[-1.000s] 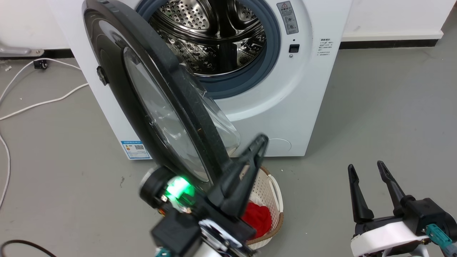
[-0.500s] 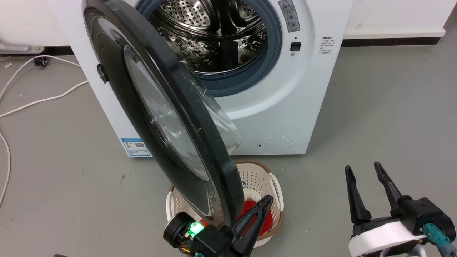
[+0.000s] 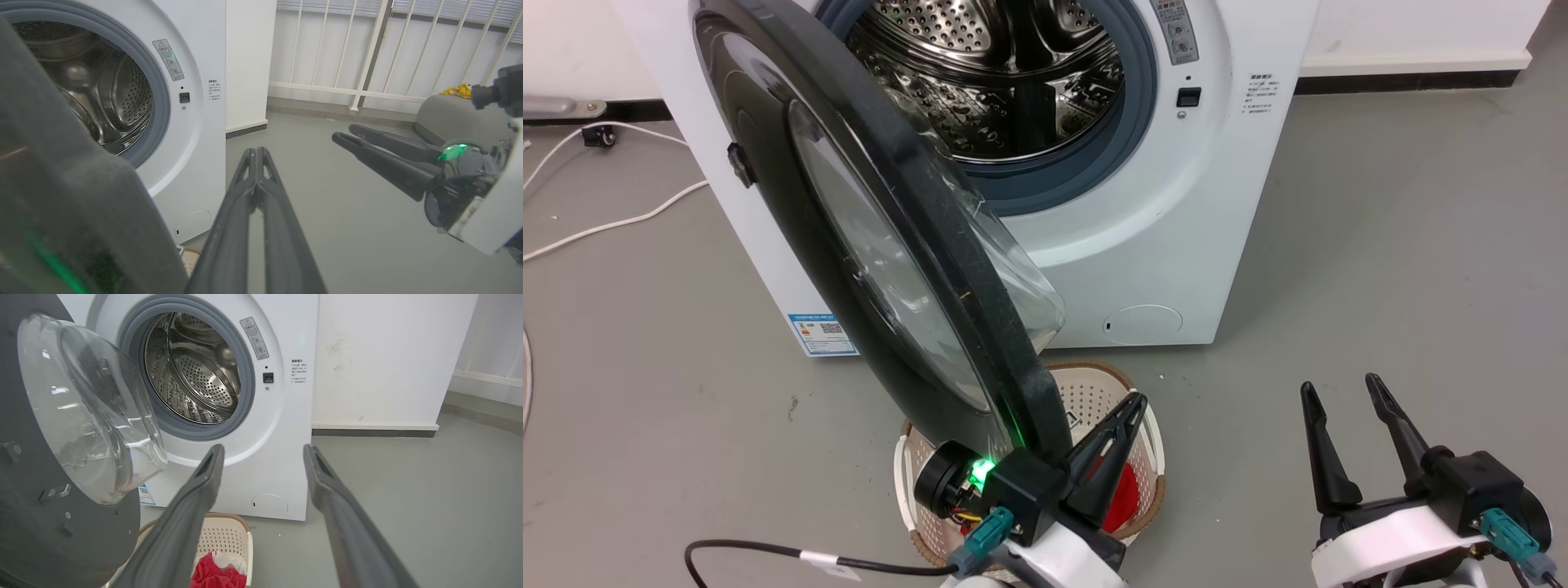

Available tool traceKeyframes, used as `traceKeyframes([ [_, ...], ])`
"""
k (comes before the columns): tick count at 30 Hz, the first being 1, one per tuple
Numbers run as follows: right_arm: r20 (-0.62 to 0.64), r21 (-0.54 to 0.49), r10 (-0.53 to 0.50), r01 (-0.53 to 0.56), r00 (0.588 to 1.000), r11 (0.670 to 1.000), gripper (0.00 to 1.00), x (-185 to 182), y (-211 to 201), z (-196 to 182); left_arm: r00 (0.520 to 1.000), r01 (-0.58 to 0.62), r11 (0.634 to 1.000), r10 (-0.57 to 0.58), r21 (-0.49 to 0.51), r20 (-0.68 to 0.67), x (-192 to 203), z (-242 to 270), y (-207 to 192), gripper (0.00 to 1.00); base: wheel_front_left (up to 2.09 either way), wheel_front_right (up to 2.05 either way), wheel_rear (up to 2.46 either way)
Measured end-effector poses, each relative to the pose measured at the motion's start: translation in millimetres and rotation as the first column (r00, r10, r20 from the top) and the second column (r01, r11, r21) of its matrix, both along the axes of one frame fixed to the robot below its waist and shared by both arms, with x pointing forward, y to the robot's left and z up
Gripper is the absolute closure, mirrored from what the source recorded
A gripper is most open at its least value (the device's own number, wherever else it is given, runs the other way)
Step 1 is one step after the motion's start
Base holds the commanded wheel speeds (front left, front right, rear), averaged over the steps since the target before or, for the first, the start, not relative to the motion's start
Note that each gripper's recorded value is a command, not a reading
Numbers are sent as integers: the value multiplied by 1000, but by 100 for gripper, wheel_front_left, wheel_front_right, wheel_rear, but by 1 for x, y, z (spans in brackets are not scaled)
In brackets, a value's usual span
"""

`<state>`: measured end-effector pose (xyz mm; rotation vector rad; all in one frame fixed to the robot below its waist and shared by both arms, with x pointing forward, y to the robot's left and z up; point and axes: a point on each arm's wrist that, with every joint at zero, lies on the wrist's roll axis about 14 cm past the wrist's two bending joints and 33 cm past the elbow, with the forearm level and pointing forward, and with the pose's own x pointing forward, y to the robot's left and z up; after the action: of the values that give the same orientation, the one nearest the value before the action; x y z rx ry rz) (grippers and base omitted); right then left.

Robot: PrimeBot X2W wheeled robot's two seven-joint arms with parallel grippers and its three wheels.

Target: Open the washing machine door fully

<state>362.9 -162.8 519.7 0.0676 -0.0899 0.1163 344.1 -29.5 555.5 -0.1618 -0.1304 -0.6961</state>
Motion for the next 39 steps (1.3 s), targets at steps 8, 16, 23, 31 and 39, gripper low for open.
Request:
traceKeyframes([
  [8, -14, 21, -5, 5, 1000, 1000, 0, -1, -1, -5, 998, -53, 999, 54, 6, -31, 13, -11, 6, 100, 0, 0, 0],
  [16, -24, 26, 7, -7, 1000, 1000, 0, 0, 3, -8, 995, -82, 997, 82, 3, -50, 18, -18, 11, 100, 0, 0, 0],
  [23, -23, 34, 13, -12, 1000, 999, 0, 2, 5, -7, 994, -98, 995, 99, 15, -48, 18, -23, 18, 100, 0, 0, 0],
  [31, -22, 34, 28, -27, 999, 999, 0, 4, 9, -7, 989, -137, 990, 137, 19, -51, 12, -26, 30, 100, 0, 0, 0],
  [39, -17, 34, 59, -58, 998, 998, 0, 7, 19, -5, 981, -188, 982, 188, 18, -47, 4, -26, 46, 100, 0, 0, 0],
])
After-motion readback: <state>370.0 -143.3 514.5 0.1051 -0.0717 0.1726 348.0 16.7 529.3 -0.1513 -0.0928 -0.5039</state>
